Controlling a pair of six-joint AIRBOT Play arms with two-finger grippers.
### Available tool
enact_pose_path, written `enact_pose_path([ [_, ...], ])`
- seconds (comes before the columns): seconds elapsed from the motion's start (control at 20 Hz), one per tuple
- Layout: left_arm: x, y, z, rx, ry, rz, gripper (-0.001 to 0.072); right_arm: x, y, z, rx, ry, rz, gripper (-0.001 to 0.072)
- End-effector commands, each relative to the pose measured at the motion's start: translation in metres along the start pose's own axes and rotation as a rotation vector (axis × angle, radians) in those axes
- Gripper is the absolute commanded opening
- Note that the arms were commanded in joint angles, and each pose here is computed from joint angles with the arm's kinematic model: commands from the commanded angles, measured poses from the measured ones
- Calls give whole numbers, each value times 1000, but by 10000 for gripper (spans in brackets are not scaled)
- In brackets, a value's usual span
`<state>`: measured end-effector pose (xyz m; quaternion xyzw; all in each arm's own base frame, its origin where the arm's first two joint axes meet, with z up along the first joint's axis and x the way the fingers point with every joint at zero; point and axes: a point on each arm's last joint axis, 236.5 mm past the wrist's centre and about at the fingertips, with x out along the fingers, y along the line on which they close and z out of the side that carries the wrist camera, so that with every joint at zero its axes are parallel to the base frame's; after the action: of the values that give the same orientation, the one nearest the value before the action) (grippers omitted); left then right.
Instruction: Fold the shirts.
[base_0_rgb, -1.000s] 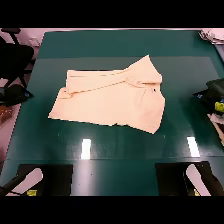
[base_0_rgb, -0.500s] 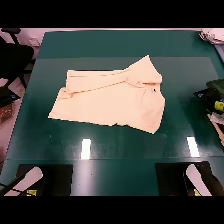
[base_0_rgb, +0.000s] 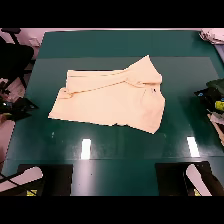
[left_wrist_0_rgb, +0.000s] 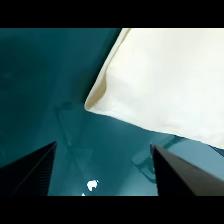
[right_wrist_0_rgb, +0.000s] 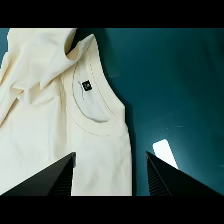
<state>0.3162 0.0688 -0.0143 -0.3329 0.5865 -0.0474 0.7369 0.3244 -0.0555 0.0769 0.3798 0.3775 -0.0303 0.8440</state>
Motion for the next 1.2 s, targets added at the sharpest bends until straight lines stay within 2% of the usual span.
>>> enact_pose_path([
  [0.0, 31, 5, -2, -65, 69, -81, 713, 0, 0, 0, 0, -1, 0, 505],
  [0.15, 50, -1, -2, -106, 106, -148, 712, 0, 0, 0, 1, -1, 0, 505],
  [0.4, 85, -7, -13, -35, 156, -74, 713, 0, 0, 0, 2, 1, 2, 505],
  [0.75, 87, -2, -4, -56, 117, -50, 705, 0, 1, -2, 1, 8, 3, 504],
  [0.85, 87, -2, -4, -48, 117, -51, 503, 0, 1, -3, 1, 12, 3, 505],
  [0.9, 87, -2, -4, -48, 115, -50, 463, 0, 1, -3, 1, 13, 4, 505],
  [1.0, 87, -2, -4, -48, 116, -51, 462, 0, 1, -3, 2, 15, 4, 505],
  [1.05, 87, -3, -5, -48, 119, -52, 340, 0, 1, -4, 1, 16, 5, 504],
  [1.1, 87, -3, -5, -32, 119, -54, 82, 0, 1, -4, 1, 18, 5, 505],
  [1.15, 87, -4, -7, -14, 127, -61, 25, 0, 1, -5, 1, 19, 5, 505],
])
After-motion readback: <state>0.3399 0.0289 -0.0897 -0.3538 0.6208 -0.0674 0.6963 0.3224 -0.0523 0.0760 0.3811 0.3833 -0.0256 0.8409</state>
